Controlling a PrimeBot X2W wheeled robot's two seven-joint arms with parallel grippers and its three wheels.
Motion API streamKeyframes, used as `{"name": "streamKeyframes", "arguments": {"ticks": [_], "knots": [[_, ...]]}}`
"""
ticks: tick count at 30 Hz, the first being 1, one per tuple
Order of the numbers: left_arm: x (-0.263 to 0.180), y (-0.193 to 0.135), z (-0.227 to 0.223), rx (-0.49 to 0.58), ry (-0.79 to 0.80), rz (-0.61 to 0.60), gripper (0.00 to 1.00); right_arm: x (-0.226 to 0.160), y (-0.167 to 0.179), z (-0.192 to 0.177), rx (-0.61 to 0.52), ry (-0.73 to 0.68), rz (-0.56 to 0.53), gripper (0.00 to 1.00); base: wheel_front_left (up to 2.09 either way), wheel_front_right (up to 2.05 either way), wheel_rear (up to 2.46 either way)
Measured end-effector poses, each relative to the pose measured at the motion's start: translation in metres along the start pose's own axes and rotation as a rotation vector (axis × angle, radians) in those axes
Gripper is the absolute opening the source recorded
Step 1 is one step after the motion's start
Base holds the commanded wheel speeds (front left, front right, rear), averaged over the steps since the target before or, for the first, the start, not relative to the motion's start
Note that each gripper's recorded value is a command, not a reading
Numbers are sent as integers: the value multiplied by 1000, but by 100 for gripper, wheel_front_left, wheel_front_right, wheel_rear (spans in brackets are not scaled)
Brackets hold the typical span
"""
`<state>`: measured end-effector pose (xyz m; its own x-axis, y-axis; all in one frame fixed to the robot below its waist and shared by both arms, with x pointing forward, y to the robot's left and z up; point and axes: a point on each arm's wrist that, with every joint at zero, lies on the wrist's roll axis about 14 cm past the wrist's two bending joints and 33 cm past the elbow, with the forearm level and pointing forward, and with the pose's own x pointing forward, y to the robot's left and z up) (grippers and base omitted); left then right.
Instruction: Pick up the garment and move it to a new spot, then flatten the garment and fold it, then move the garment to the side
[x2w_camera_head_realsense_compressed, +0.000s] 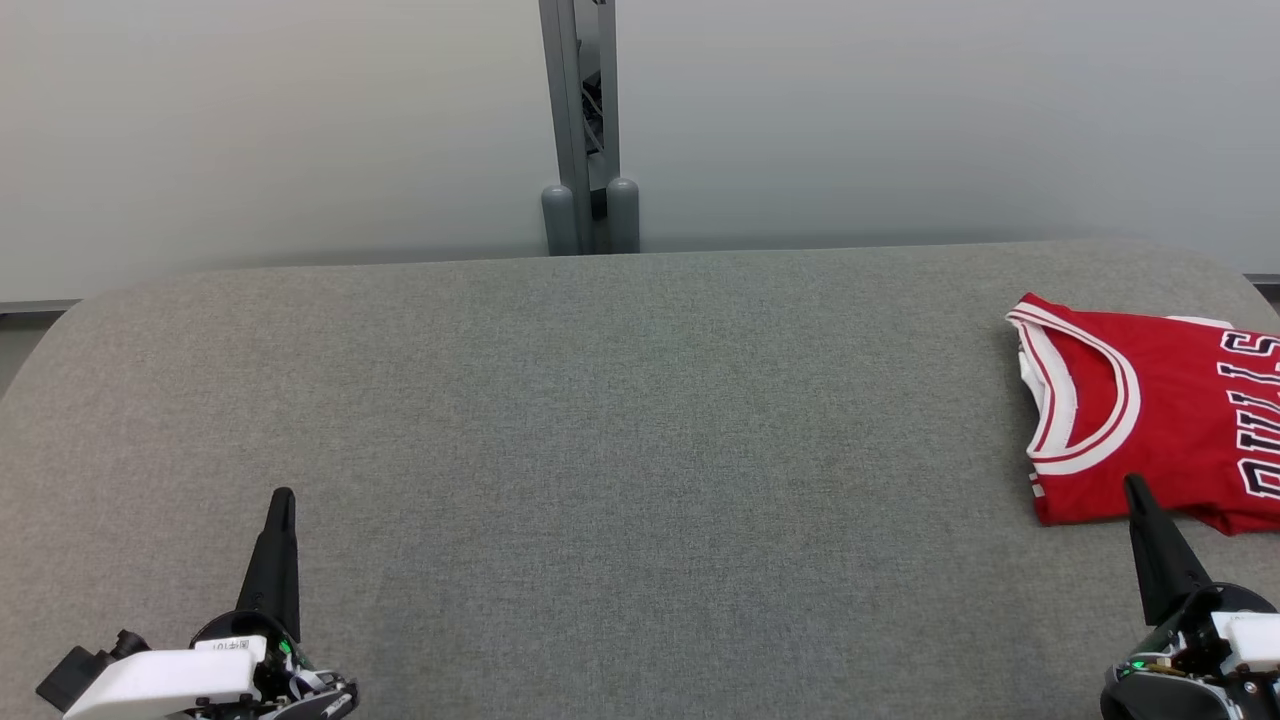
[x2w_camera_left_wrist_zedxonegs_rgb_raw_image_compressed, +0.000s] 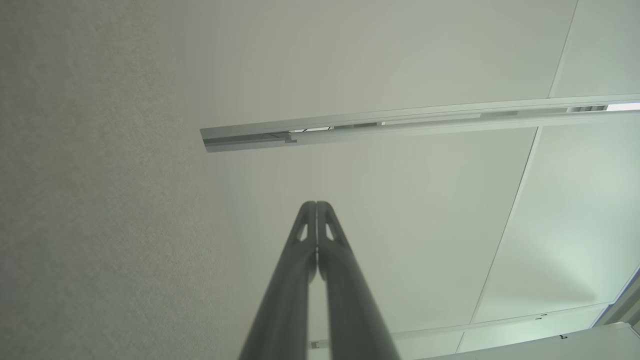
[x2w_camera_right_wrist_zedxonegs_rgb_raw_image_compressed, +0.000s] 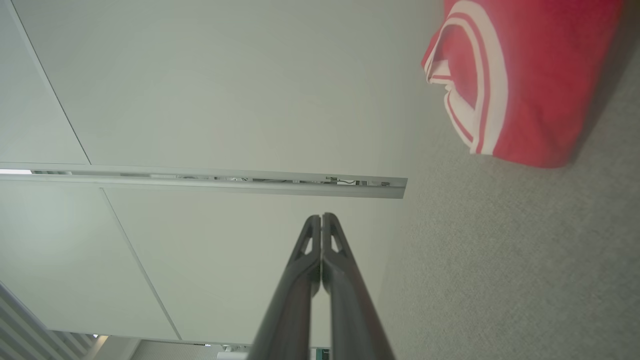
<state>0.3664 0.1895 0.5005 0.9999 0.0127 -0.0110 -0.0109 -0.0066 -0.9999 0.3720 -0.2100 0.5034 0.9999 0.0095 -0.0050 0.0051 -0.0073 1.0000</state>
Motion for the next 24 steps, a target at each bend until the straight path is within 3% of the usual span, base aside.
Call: {"name": "streamKeyframes", "arguments": {"ticks": [24], "knots": [[0,0,0,0,-1,0,0,0,0,0,-2,2,-1,0,0,0,0]]}}
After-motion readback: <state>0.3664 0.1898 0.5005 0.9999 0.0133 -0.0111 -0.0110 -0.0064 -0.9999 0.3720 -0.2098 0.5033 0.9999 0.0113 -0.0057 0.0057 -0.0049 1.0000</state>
